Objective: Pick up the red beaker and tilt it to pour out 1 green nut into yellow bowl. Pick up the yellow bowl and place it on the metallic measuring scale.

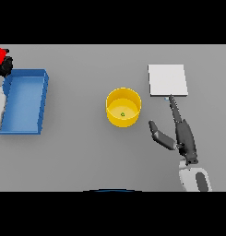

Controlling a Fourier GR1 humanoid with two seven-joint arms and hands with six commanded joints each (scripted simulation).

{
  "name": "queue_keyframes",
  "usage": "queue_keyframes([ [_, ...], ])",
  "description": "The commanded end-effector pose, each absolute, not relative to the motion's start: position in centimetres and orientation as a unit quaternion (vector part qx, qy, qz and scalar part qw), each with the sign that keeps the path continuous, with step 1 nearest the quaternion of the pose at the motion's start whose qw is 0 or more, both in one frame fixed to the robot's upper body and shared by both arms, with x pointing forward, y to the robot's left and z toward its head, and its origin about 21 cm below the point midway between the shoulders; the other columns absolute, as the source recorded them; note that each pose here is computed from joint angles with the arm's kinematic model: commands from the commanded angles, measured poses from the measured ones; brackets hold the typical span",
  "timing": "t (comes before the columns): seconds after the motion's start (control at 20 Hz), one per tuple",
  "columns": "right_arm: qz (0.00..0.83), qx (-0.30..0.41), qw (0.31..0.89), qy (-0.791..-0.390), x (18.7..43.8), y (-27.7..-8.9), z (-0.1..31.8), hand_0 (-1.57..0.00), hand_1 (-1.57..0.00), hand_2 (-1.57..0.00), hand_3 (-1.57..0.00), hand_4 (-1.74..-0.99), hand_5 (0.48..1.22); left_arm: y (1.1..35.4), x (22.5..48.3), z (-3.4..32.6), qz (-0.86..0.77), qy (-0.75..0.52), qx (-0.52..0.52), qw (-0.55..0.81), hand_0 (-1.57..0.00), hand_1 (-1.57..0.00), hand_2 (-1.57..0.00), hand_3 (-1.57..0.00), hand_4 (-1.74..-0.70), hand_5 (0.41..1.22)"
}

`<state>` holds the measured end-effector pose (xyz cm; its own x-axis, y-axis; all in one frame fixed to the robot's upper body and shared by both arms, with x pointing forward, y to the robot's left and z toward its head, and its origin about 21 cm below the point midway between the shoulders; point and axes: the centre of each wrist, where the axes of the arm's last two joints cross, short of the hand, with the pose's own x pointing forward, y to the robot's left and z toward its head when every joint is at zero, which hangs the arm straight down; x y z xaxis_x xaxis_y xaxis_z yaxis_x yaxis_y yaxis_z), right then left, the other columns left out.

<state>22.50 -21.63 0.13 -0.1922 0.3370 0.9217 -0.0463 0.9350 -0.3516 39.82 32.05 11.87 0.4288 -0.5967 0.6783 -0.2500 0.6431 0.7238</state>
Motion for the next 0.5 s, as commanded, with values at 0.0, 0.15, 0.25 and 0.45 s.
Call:
queue_keyframes([
  [0.0,0.150,-0.089,0.624,-0.762,22.5,-21.7,-0.1,0.00,0.00,0.00,0.00,-1.014,0.648,32.2,39.3,11.4,-0.109,-0.523,0.402,0.743,-1.57,-1.57,-1.57,-1.48,-1.74,1.221],
  [0.15,0.146,-0.087,0.623,-0.764,22.5,-21.7,0.0,0.00,0.00,0.00,0.00,-1.005,0.647,31.4,37.9,9.8,-0.096,-0.522,0.387,0.754,-1.57,-1.57,-1.57,-1.52,-1.74,1.194],
  [0.25,0.146,-0.085,0.615,-0.770,22.5,-22.1,0.2,0.00,0.00,0.00,0.00,-1.012,0.650,31.2,37.2,9.2,-0.083,-0.516,0.376,0.765,-1.57,-1.57,-1.57,-1.54,-1.74,1.151],
  [0.45,0.142,-0.092,0.623,-0.764,22.4,-22.0,0.0,0.00,0.00,0.00,0.00,-1.017,0.638,31.2,36.0,8.8,-0.097,-0.512,0.391,0.759,-1.57,-1.57,-1.57,-1.56,-1.71,0.991],
])
